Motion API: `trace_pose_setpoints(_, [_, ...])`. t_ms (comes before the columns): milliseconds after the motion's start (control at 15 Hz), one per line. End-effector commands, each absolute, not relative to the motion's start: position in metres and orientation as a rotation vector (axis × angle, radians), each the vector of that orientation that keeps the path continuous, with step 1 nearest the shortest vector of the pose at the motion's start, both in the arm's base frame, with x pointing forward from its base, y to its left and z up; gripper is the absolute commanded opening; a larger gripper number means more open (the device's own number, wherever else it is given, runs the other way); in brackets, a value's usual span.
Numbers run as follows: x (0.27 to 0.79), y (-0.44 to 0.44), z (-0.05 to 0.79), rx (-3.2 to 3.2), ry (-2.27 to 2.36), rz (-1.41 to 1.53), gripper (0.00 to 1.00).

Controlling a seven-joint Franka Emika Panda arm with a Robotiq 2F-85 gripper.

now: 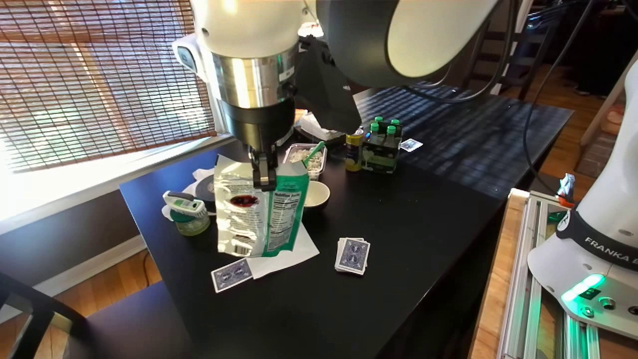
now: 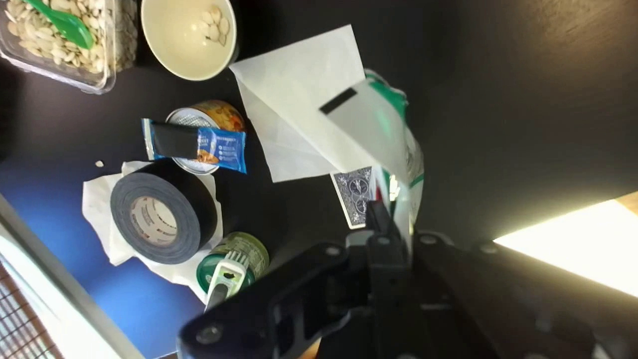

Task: Move the green packet to the left

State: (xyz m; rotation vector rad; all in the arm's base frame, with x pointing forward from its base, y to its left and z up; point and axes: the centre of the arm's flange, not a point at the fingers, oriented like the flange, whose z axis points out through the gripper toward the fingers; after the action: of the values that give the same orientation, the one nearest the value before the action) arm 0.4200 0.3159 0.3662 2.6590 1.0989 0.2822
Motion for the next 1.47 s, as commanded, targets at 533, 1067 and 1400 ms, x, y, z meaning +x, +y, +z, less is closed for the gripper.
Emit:
trace_pose_setpoints(533, [0.472, 0.353, 0.298, 2.6, 1.341, 0.169, 0.01])
trace_pose_setpoints(1067, [0.48, 0.361, 0.257, 2.503, 1.494, -0.111, 0.33])
trace_pose_setpoints(1400, [0.483, 0.346, 0.28, 2.558, 1.441, -0.032, 0.68])
